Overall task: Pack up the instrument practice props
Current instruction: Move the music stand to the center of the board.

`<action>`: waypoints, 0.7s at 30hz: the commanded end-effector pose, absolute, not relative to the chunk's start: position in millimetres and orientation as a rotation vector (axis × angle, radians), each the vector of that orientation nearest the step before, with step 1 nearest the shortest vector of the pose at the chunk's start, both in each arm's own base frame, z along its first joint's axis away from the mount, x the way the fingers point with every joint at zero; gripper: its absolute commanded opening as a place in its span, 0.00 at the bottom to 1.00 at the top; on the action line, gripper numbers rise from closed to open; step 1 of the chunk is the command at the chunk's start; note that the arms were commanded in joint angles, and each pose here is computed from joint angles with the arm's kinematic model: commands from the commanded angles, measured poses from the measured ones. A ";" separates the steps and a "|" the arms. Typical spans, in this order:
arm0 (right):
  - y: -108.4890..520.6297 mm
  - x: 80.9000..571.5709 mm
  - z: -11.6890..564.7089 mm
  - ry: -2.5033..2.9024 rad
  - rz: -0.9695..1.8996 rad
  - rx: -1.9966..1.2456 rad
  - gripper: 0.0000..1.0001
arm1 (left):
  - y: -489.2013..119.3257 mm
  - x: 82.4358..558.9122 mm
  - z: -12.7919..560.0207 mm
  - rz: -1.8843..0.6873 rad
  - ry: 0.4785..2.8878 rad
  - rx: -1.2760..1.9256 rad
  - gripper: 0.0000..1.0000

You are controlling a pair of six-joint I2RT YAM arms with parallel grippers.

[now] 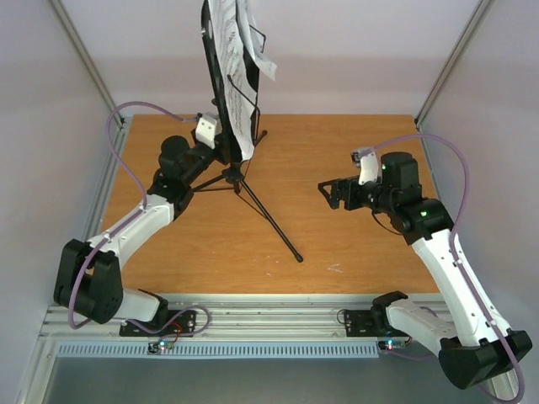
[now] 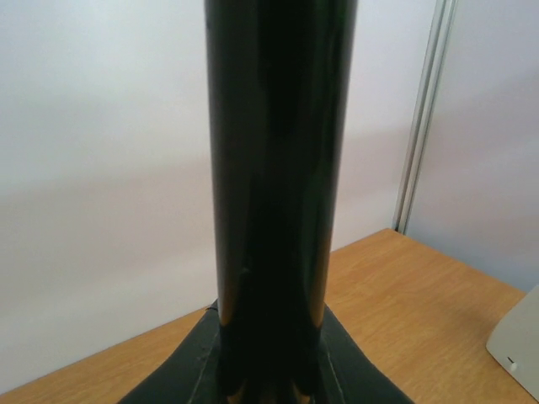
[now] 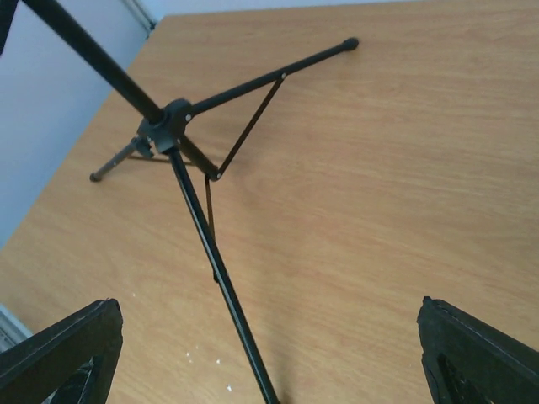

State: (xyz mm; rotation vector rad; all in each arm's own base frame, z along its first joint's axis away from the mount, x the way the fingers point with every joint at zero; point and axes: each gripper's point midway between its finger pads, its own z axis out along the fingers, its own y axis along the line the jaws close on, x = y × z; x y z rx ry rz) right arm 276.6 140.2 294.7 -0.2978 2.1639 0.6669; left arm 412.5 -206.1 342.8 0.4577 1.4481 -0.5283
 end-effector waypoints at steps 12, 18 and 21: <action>186.9 220.2 249.7 2.289 0.717 -0.434 0.96 | -214.1 382.8 352.0 -0.630 1.448 0.445 0.86; 224.8 204.5 174.5 2.457 0.632 -0.569 0.94 | -180.5 362.7 303.6 -0.546 1.540 0.318 0.97; 241.9 199.4 142.3 2.511 0.515 -0.659 0.94 | -166.1 349.6 275.7 -0.531 1.627 0.256 0.97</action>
